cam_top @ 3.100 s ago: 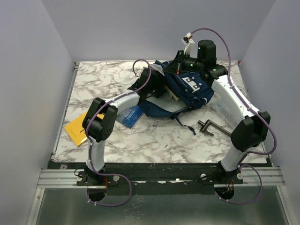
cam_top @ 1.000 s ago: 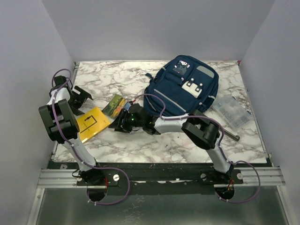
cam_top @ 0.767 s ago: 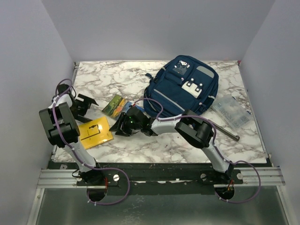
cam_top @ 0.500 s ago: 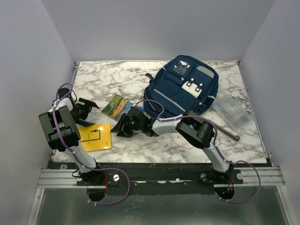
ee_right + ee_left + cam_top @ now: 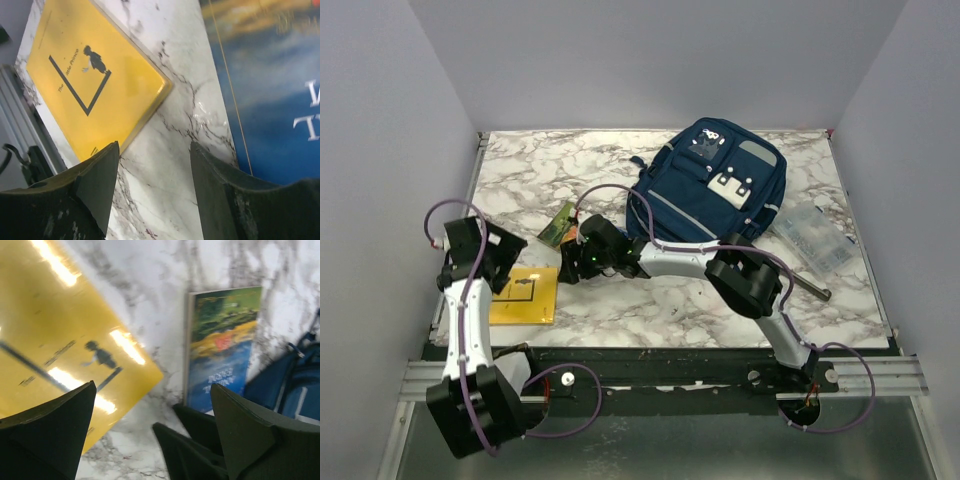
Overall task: Pack the student bag
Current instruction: Pick up the book from the center of the board.
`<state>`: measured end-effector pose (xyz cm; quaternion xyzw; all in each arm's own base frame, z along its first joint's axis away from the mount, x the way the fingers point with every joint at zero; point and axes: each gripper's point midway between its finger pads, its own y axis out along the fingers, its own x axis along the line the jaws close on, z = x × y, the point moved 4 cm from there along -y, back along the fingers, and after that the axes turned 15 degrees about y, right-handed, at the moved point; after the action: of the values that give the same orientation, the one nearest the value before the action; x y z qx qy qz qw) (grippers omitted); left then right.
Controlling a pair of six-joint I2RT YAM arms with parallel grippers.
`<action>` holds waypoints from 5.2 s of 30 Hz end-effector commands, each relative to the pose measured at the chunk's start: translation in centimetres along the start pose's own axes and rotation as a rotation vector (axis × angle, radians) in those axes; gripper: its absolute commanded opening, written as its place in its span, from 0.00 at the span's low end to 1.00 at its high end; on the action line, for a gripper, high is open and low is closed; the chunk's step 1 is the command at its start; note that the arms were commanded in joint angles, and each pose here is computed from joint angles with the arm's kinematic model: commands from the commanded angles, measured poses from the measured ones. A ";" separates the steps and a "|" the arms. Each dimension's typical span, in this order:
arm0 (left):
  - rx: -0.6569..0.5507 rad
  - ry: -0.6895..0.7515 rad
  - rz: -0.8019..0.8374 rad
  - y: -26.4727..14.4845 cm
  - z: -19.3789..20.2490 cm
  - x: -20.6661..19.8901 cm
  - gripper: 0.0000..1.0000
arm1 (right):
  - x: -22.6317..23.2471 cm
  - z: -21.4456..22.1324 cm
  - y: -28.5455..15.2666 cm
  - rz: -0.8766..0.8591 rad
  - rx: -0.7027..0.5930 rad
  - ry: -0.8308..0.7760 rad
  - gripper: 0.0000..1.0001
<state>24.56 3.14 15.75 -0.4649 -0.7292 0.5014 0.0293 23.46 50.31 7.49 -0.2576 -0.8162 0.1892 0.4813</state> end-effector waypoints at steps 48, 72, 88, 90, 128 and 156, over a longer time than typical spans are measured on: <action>0.346 0.011 -0.076 2.8 10.0 1.9 0.97 | -3.7 0.9 -6.4 0.140 0.033 -0.105 0.62; 0.297 0.017 0.143 4.8 11.1 0.5 0.95 | -5.6 0.3 -1.6 0.069 0.051 0.069 0.37; 0.127 0.117 0.578 -2.6 9.1 -5.1 0.91 | -6.0 1.6 -1.1 -0.010 0.110 0.134 0.34; 0.135 0.118 0.568 -2.4 8.9 -5.3 0.89 | -5.9 1.7 -1.1 -0.020 0.114 0.139 0.34; -0.011 0.385 0.564 -4.8 6.5 -7.1 0.00 | -2.1 -4.4 -10.5 0.076 -0.003 -0.037 0.62; 0.251 0.977 1.800 -22.4 13.4 -19.0 0.00 | 2.6 -5.6 -37.6 -0.791 -0.213 0.149 0.69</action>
<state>15.60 -20.60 30.06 -0.9669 -0.0420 0.2515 0.0121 20.66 22.70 29.20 -0.0592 -0.8196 -0.0809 0.5642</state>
